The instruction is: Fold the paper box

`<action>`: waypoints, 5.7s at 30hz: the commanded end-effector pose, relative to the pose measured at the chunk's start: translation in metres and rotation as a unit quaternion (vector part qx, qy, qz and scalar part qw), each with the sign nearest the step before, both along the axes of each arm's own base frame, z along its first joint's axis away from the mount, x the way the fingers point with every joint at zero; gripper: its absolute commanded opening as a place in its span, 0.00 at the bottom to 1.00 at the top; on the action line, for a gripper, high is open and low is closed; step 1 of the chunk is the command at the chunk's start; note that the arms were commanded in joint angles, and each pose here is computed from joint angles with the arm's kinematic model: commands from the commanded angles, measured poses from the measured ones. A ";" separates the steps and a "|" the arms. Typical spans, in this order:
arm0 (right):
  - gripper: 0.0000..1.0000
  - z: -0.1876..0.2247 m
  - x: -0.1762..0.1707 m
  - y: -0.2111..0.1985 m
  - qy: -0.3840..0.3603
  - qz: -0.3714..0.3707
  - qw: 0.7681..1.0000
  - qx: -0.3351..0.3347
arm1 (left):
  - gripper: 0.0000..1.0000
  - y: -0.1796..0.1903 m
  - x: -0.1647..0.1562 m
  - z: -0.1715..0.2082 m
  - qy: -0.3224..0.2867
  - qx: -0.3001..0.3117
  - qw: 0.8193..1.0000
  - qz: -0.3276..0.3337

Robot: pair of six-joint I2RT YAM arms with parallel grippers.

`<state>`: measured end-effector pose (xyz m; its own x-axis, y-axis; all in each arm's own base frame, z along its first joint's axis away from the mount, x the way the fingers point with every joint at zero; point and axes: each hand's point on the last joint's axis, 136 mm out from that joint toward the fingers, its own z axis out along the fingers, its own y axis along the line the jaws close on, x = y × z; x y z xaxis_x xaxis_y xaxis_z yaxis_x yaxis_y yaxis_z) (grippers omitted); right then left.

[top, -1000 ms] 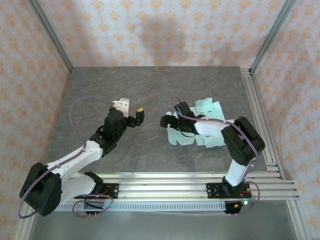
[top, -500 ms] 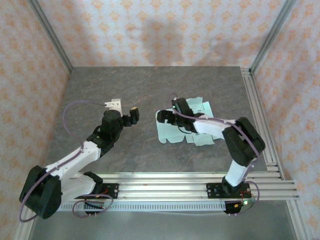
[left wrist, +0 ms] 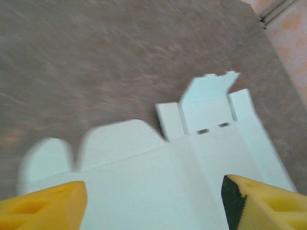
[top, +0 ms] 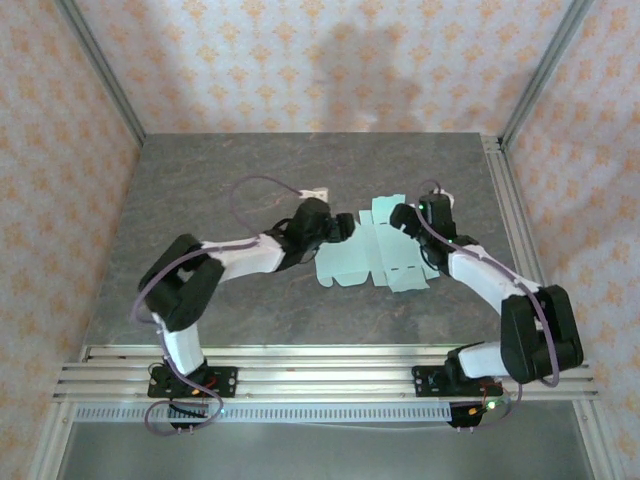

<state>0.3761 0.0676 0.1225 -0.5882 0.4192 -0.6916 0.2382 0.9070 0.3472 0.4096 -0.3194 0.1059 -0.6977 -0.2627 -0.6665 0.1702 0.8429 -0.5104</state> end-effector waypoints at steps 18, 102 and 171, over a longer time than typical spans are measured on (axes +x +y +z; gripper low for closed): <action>0.93 0.000 0.002 0.006 -0.020 0.043 0.999 0.023 | 0.53 0.043 -0.025 -0.097 0.202 -0.002 0.979 0.017; 0.00 -0.042 0.016 0.092 0.092 0.047 0.868 -0.486 | 1.00 0.184 -0.039 -0.001 0.104 0.055 0.981 0.153; 0.21 -0.061 0.000 0.134 0.043 0.228 0.961 -0.152 | 1.00 0.174 -0.036 -0.012 0.114 0.047 0.983 0.136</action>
<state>0.3767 0.1934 0.0484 -0.7175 -0.2466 -0.6514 -0.1775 0.9691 -0.1713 0.3725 -0.1491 0.0965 -0.7500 -0.4000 -0.5268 -0.1681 0.8855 -0.4331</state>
